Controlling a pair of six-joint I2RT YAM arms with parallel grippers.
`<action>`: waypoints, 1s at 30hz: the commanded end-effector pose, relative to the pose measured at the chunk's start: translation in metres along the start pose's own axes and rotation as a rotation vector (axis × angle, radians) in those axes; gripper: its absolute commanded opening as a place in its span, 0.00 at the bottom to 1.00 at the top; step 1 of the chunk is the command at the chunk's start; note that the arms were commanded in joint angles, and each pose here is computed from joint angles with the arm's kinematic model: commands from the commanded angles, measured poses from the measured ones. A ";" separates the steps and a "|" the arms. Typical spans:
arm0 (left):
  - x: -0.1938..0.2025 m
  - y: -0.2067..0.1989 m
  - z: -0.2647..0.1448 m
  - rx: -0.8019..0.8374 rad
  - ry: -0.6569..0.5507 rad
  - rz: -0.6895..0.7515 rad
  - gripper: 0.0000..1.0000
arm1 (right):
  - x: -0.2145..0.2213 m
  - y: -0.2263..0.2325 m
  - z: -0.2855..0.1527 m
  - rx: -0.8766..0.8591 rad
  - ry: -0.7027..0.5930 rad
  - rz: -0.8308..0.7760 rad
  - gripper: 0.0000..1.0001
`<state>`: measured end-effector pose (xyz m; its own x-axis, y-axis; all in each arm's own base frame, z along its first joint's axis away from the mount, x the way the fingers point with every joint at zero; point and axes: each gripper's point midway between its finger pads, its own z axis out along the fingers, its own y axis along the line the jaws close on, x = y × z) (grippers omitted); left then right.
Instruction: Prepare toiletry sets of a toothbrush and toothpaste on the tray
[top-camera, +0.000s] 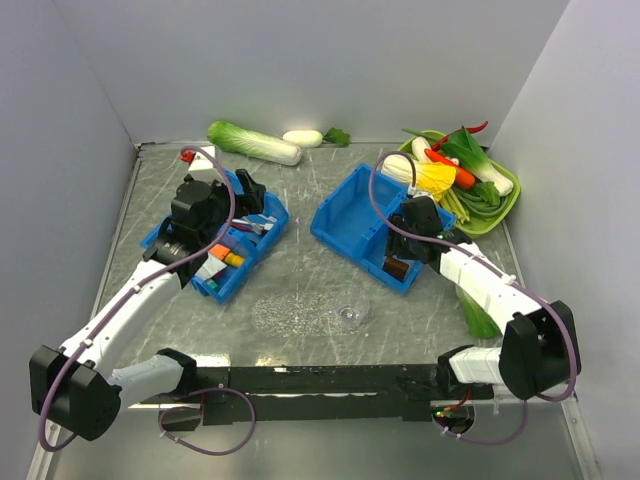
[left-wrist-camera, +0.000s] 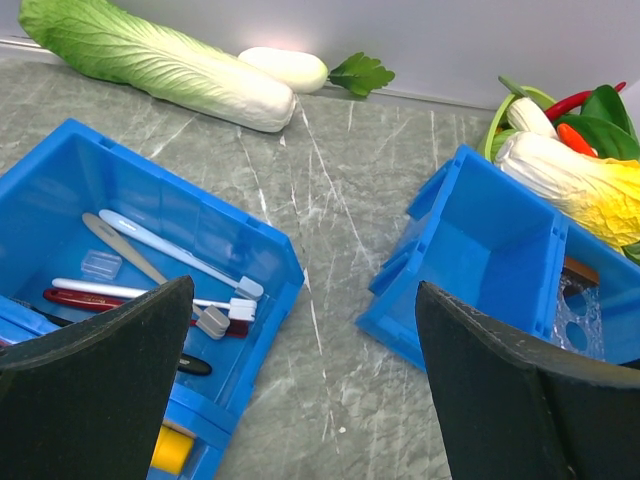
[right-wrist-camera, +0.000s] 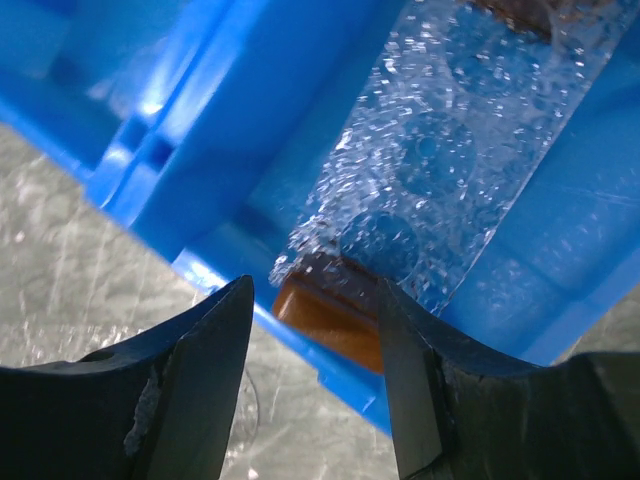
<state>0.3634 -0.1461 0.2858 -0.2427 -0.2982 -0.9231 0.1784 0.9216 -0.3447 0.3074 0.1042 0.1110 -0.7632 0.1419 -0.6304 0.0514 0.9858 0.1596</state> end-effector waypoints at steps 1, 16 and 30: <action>-0.015 -0.009 0.001 0.025 -0.032 -0.005 0.96 | -0.038 0.001 0.002 0.035 -0.136 0.109 0.59; -0.016 -0.010 0.001 0.029 -0.033 -0.004 0.96 | -0.020 -0.005 0.019 0.098 -0.118 0.164 0.57; -0.018 -0.010 -0.001 0.030 -0.039 -0.005 0.96 | -0.003 0.015 0.039 0.098 -0.037 0.138 0.57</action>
<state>0.3646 -0.1469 0.2799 -0.2589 -0.2912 -0.9210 0.1736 0.9239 -0.3409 0.3219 0.1122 0.0762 -0.7489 0.2542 -0.6120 0.2087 0.9670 0.1464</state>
